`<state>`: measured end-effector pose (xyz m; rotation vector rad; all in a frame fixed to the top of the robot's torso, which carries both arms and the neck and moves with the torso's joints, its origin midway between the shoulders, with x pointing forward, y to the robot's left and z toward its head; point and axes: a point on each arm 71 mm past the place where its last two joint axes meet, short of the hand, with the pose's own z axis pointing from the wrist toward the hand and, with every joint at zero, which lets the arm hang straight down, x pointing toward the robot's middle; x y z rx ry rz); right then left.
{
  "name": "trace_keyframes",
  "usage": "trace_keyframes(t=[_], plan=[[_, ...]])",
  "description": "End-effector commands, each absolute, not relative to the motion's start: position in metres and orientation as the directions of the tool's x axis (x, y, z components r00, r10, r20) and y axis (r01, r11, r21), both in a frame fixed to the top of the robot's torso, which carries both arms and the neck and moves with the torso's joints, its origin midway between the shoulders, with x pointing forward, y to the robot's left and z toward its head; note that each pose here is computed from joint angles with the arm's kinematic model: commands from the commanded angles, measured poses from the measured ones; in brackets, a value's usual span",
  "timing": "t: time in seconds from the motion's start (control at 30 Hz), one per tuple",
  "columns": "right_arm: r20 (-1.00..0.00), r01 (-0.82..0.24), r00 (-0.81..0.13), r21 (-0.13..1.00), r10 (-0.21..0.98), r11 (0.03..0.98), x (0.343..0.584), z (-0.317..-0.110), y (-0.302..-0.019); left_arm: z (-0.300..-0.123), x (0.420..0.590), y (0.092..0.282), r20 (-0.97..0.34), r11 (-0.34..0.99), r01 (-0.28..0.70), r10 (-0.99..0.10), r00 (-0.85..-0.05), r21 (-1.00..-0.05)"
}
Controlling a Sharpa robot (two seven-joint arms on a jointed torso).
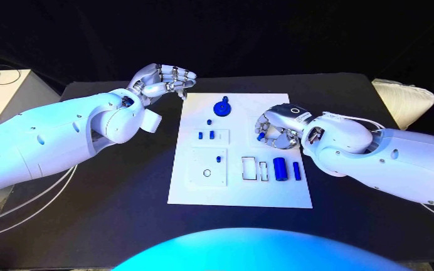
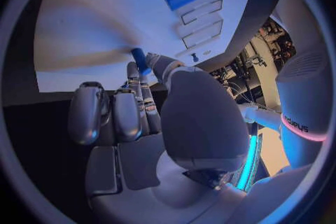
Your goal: Assemble the parts on the task board
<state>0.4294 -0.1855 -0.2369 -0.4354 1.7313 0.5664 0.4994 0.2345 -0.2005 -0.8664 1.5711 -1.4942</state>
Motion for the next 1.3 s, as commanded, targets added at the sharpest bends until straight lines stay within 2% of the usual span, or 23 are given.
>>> trace_keyframes(t=[0.03,0.4,0.77,1.1,1.3], plan=[[-0.971,-0.577,-0.237,0.124,-0.02,0.808,0.428,-0.241,-0.184,-0.2,0.499,0.232,-0.072,0.061,0.038,-0.878,-0.473,-0.997],[-0.981,-0.571,-0.194,0.11,-0.003,0.814,0.427,-0.242,-0.179,-0.2,0.499,0.232,-0.072,0.062,0.037,-0.878,-0.473,-0.997],[-0.99,-0.564,-0.129,0.118,0.054,0.817,0.421,-0.234,-0.179,-0.2,0.499,0.233,-0.073,0.062,0.037,-0.879,-0.472,-0.997],[-0.984,-0.587,-0.078,0.176,0.161,0.79,0.413,-0.204,-0.175,-0.201,0.5,0.233,-0.073,0.063,0.037,-0.88,-0.47,-0.997],[-0.971,-0.626,-0.096,0.231,0.22,0.745,0.403,-0.192,-0.159,-0.201,0.5,0.231,-0.071,0.061,0.037,-0.879,-0.472,-0.997]])
